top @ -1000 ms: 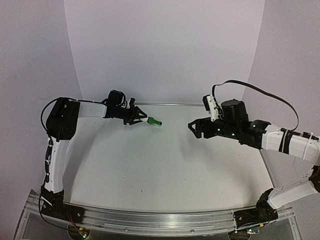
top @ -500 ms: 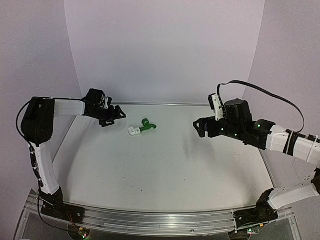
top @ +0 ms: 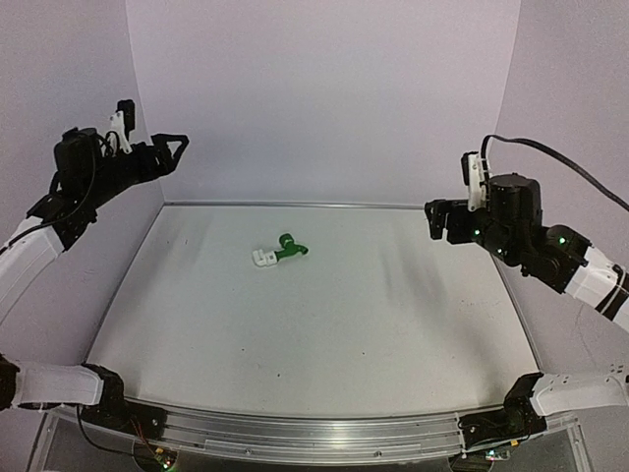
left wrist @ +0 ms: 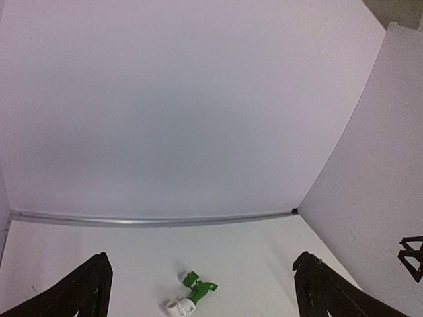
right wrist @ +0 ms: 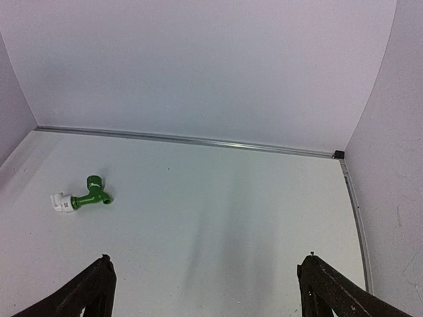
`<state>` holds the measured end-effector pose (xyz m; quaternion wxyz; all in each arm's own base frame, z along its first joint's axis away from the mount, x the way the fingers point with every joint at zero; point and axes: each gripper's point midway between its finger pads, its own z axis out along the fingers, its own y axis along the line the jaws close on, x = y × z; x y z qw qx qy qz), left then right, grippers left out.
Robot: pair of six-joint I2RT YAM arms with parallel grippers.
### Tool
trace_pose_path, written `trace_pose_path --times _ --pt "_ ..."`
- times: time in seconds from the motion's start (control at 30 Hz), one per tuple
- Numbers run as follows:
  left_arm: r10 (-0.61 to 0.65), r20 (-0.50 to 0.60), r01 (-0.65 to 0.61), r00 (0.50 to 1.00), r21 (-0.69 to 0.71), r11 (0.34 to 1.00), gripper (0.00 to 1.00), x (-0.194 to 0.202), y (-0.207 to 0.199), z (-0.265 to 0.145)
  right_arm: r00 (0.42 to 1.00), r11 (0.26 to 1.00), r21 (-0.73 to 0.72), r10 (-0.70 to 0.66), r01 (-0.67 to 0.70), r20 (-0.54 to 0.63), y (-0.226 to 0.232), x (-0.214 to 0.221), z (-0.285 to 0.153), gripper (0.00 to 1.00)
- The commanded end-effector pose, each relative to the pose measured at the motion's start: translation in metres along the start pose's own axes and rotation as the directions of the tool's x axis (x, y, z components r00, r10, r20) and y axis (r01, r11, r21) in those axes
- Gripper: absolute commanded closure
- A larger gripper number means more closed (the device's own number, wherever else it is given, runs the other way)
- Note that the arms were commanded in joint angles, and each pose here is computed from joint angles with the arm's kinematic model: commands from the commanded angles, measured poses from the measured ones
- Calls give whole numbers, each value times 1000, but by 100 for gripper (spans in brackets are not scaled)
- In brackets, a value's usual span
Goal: Install the water faucets
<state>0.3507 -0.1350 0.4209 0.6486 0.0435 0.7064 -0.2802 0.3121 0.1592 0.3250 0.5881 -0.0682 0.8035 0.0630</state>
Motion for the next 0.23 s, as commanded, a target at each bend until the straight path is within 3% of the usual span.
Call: trace_pose_path --times 0.0,0.2 --pt "75 110 -70 991 -47 996 0 -21 2 -23 998 999 30 13 -15 68 -10 -27 -15 2" --pt "104 152 -94 983 -68 993 0 -29 1 -40 990 998 32 53 -57 132 -17 -30 -23 2"
